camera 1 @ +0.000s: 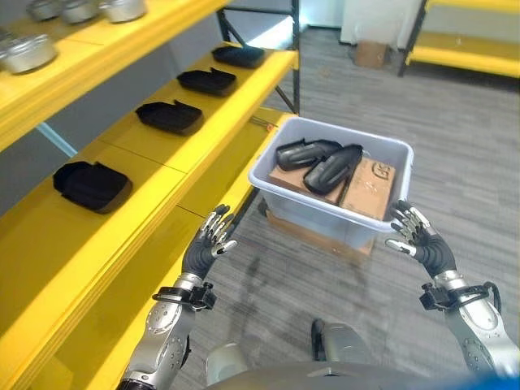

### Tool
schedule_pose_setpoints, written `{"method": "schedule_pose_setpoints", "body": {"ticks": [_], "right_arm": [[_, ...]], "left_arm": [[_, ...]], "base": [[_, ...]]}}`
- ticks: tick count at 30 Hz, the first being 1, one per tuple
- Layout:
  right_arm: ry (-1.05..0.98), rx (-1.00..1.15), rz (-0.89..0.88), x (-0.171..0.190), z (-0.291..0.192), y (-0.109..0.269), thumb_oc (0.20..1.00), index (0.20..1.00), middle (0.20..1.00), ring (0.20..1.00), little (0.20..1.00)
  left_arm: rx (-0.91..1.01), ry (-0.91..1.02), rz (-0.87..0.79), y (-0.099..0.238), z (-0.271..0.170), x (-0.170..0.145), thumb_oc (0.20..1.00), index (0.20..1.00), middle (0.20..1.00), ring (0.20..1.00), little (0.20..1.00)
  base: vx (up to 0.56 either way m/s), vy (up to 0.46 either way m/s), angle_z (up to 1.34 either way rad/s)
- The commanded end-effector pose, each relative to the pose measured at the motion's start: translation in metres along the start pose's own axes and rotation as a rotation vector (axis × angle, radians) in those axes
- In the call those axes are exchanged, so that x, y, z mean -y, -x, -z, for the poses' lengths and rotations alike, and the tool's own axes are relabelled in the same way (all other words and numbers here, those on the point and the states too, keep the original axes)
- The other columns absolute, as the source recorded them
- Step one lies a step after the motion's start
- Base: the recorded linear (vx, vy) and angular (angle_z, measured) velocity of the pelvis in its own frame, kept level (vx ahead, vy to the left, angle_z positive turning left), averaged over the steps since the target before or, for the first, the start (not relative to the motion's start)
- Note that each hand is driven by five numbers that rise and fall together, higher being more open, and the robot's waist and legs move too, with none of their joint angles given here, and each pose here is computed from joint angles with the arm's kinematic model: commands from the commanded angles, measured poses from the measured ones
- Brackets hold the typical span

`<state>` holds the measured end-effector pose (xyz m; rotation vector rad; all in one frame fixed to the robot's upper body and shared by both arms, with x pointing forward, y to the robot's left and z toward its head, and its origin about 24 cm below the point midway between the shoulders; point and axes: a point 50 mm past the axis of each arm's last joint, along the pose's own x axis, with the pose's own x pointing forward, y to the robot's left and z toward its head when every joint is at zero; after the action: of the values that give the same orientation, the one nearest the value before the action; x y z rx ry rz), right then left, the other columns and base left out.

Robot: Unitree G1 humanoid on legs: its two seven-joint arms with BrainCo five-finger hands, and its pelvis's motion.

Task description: Move parts from the plastic box to the shelf.

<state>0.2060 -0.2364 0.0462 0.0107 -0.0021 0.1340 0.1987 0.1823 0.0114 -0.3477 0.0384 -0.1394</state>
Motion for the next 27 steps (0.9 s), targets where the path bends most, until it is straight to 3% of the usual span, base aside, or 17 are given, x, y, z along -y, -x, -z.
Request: {"method": "schedule_pose_setpoints", "body": {"ticks": [1, 16, 27], "right_arm": [[0.048, 0.131, -0.047, -0.007, -0.022, -0.009, 1.000, 1.000, 1.000, 1.000, 1.000], [-0.047, 0.174, -0.129, -0.050, -0.021, -0.046, 1.000, 1.000, 1.000, 1.000, 1.000], [-0.095, 0.164, -0.133, -0.061, -0.017, -0.049, 1.000, 1.000, 1.000, 1.000, 1.000]], "left_arm": [[0.161, -0.051, 0.007, -0.003, -0.034, -0.005, 1.000, 1.000, 1.000, 1.000, 1.000], [0.302, -0.152, -0.040, -0.021, -0.064, -0.009, 1.000, 1.000, 1.000, 1.000, 1.000], [0.313, -0.243, -0.068, -0.028, -0.072, -0.013, 1.000, 1.000, 1.000, 1.000, 1.000]], "base": [[0.21, 0.160, -0.10], [0.19, 0.243, -0.85], [0.05, 0.129, -0.13]]}}
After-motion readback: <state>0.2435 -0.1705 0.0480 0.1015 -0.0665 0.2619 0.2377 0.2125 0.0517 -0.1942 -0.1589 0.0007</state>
